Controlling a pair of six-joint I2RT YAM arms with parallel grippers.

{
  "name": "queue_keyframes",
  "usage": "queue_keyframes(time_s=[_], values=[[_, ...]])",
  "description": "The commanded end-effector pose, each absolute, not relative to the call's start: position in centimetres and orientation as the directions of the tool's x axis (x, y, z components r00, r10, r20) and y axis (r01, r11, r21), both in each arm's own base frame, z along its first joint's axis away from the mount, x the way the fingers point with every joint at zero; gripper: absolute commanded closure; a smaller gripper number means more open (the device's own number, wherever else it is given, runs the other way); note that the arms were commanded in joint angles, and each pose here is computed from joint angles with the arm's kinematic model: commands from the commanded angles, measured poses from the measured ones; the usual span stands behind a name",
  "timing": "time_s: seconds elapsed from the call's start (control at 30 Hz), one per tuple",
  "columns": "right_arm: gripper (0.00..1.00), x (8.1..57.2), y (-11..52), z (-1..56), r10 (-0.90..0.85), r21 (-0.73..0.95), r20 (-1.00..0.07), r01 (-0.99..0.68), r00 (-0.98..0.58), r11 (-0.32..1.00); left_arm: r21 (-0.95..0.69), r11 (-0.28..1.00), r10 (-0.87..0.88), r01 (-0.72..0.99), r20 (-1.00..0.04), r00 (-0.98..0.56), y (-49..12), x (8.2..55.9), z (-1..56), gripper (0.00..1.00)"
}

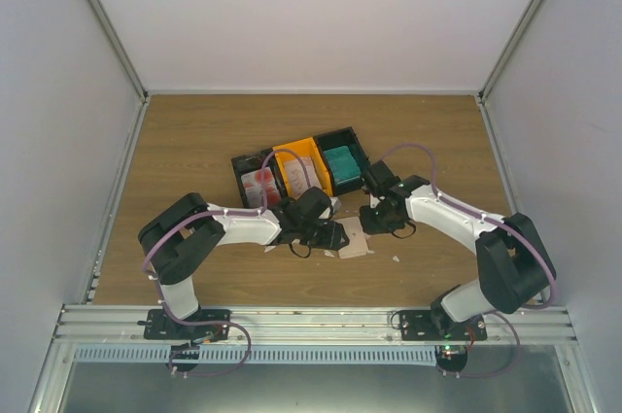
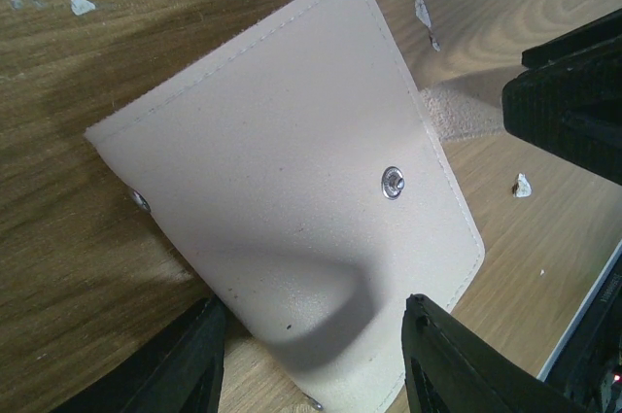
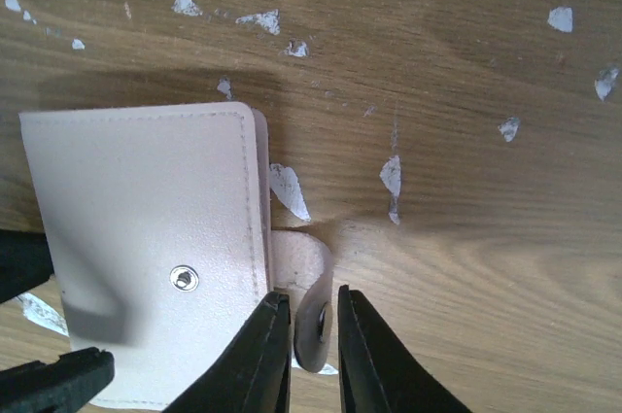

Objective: Put the credit cards into the card holder
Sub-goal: Close the card holder at the center of the board.

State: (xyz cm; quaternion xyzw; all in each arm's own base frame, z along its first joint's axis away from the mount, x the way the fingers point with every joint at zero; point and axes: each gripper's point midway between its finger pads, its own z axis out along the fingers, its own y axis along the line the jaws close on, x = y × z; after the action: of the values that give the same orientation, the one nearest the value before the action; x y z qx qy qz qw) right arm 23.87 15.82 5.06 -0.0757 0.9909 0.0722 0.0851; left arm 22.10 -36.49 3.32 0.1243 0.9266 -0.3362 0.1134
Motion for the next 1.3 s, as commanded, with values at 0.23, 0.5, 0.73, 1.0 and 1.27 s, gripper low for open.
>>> queue_keyframes(time_s=[0.23,0.5,0.73,1.0,1.27], values=[[0.96,24.3,16.1,6.1,-0.137,0.135,-0.202,-0.166,-0.97,0.977,-0.549,0.782,0.165,0.294,-0.273,-0.948,-35.5,21.7,1.1,0.48],[1.0,24.3,17.4,6.5,-0.133,0.208,-0.217,-0.179,-0.967,0.962,-0.547,0.786,0.158,0.29,-0.276,-0.948,-35.5,21.8,1.2,0.48],[0.99,24.3,19.1,6.0,-0.151,0.292,-0.223,-0.214,-0.963,0.932,-0.542,0.797,0.135,0.267,-0.272,-0.953,-35.1,21.8,0.6,0.53],[1.0,24.1,19.3,4.5,-0.193,0.287,-0.193,-0.243,-0.962,0.927,-0.537,0.806,0.128,0.251,-0.255,-0.958,-34.7,21.6,0.0,0.63],[1.0,23.8,18.8,3.4,-0.229,0.252,-0.167,-0.266,-0.959,0.93,-0.536,0.806,0.133,0.252,-0.251,-0.959,-34.7,21.5,-0.2,0.65]])
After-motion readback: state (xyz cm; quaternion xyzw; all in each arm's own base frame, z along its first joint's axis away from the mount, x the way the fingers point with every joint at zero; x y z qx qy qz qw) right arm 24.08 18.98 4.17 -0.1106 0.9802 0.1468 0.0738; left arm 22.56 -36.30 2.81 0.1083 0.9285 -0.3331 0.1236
